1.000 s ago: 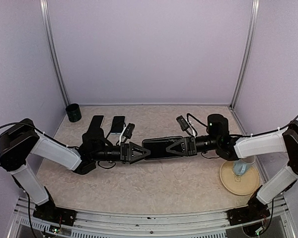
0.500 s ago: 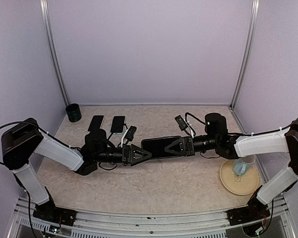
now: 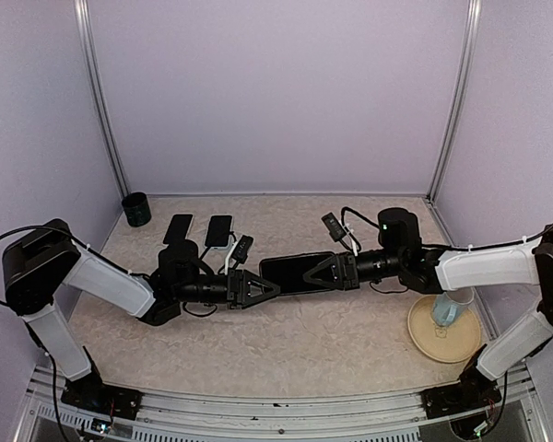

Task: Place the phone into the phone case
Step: Press the phone with the phone case.

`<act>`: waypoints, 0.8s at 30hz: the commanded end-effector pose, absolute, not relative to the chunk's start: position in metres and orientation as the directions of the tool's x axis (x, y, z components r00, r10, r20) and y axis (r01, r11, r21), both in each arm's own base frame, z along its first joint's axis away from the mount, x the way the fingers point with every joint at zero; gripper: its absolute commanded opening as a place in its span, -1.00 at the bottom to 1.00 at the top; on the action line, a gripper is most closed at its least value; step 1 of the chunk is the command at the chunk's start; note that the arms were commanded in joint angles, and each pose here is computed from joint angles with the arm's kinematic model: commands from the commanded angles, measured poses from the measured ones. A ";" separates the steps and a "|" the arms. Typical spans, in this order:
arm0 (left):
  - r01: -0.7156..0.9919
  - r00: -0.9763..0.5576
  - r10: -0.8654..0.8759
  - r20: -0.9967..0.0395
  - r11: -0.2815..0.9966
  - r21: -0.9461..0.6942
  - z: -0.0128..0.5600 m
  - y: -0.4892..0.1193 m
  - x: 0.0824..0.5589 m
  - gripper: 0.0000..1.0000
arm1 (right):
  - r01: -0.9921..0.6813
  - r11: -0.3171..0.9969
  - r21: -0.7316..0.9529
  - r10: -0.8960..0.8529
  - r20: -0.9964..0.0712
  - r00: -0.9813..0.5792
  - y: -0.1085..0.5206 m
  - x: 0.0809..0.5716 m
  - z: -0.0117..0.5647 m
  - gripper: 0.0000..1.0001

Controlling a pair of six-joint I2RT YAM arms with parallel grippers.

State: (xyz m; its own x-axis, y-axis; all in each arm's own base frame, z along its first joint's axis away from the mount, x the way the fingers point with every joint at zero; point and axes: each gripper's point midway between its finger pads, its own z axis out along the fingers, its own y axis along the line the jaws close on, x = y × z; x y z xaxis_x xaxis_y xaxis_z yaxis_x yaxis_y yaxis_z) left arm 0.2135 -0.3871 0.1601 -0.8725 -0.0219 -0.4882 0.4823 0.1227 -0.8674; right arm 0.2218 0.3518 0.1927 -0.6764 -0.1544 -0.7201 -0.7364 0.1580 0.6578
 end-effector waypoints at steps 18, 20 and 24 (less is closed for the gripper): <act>0.613 -0.790 -0.016 -0.613 -0.010 -0.790 0.203 -0.387 0.191 -0.92 | -0.690 0.099 0.717 -0.081 -0.685 -0.724 0.347 0.231 0.215 -1.00; 0.626 -0.780 -0.010 -0.626 -0.013 -0.780 0.204 -0.386 0.189 -0.94 | -0.651 0.067 0.756 -0.064 -0.648 -0.759 0.343 0.231 0.217 -1.00; 0.658 -0.753 0.007 -0.658 -0.005 -0.753 0.205 -0.387 0.183 -0.94 | -0.598 0.063 0.799 -0.046 -0.596 -0.801 0.342 0.237 0.219 -1.00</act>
